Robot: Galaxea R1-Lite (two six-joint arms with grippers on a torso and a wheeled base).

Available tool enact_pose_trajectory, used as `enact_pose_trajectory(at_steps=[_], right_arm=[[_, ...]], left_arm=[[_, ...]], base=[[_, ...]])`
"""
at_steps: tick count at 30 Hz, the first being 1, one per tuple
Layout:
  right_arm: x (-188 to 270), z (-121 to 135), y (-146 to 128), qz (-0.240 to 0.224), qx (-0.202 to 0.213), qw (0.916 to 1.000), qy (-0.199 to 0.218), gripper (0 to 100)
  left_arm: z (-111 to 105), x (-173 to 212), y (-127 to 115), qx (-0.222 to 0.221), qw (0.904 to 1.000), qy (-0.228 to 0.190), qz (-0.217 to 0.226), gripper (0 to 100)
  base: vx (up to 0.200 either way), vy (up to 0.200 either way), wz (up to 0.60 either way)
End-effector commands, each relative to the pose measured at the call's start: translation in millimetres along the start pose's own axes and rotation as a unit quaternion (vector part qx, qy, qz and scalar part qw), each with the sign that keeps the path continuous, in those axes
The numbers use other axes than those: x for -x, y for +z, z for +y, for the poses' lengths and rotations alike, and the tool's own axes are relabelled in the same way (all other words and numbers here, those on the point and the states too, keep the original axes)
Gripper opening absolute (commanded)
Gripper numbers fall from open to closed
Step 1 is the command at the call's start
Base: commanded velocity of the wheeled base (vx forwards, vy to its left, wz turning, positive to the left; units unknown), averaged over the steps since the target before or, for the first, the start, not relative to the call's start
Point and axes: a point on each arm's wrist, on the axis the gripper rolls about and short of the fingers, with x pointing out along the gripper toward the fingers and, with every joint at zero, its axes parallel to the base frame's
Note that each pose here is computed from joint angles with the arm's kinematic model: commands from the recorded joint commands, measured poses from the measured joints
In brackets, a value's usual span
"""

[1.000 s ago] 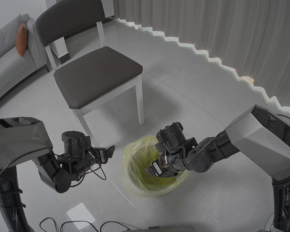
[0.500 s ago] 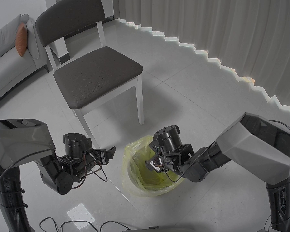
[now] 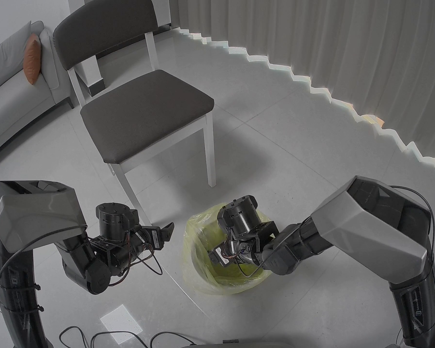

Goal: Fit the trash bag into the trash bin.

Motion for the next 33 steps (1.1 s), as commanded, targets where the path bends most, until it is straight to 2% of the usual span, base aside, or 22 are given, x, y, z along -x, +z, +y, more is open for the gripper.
enact_pose_trajectory(at_steps=[1, 3, 4, 7, 10, 13, 15, 18, 19, 20, 29, 32, 33], right_arm=[[36, -4, 45, 0.206, -0.213, 0.9499, 0.101, 100], [25, -6, 44, 0.181, -0.187, 0.9649, 0.034, 100], [24, -7, 46, 0.165, -0.174, 0.9707, 0.017, 100], [42, -15, 69, 0.115, -0.174, 0.9773, 0.034, 100], [61, -18, 81, 0.104, -0.185, 0.9752, 0.064, 100], [48, -10, 54, 0.158, -0.174, 0.9701, 0.06, 100], [27, 2, 23, 0.198, -0.145, 0.9691, 0.021, 100], [30, 3, 34, 0.163, -0.148, 0.9752, 0.018, 100], [40, -3, 53, 0.13, -0.159, 0.978, 0.033, 100], [45, -7, 61, 0.118, -0.163, 0.9789, 0.035, 100], [43, -20, 52, 0.141, -0.162, 0.9765, 0.019, 100], [49, -31, 56, 0.132, -0.171, 0.9763, 0.012, 100], [58, -44, 63, 0.12, -0.181, 0.9761, 0.007, 100]], left_arm=[[-2, 1, -3, -0.001, 1.0, -0.003, 0.002, 100], [-1, 2, -3, 0.0, 1.0, -0.001, 0.002, 100], [0, 3, -1, 0.0, 1.0, 0.001, 0.001, 100], [2, 6, 1, 0.002, 1.0, 0.002, -0.002, 100], [3, 7, 1, 0.002, 1.0, 0.002, 0.0, 100], [4, 7, -5, 0.005, 0.9999, 0.003, 0.009, 100], [2, 5, -6, 0.013, 0.9999, -0.001, 0.005, 100], [1, 5, -5, 0.014, 0.9999, -0.004, -0.002, 100], [1, 6, -4, 0.014, 0.9999, -0.004, -0.003, 100], [1, 6, -4, 0.014, 0.9999, -0.005, -0.004, 100], [1, 4, -4, 0.014, 0.9999, -0.004, -0.004, 100], [0, 1, -3, 0.013, 0.9999, -0.006, -0.005, 100], [-1, -1, -5, 0.013, 0.9999, -0.007, -0.003, 100]], base=[[0.0, 0.0, 0.0], [0.0, 0.0, 0.0], [0.0, 0.0, 0.0], [0.0, 0.0, 0.0], [0.0, 0.0, 0.0], [0.0, 0.0, 0.0], [0.0, 0.0, 0.0], [0.0, 0.0, 0.0], [0.0, 0.0, 0.0], [0.0, 0.0, 0.0], [0.0, 0.0, 0.0], [0.0, 0.0, 0.0], [0.0, 0.0, 0.0]])
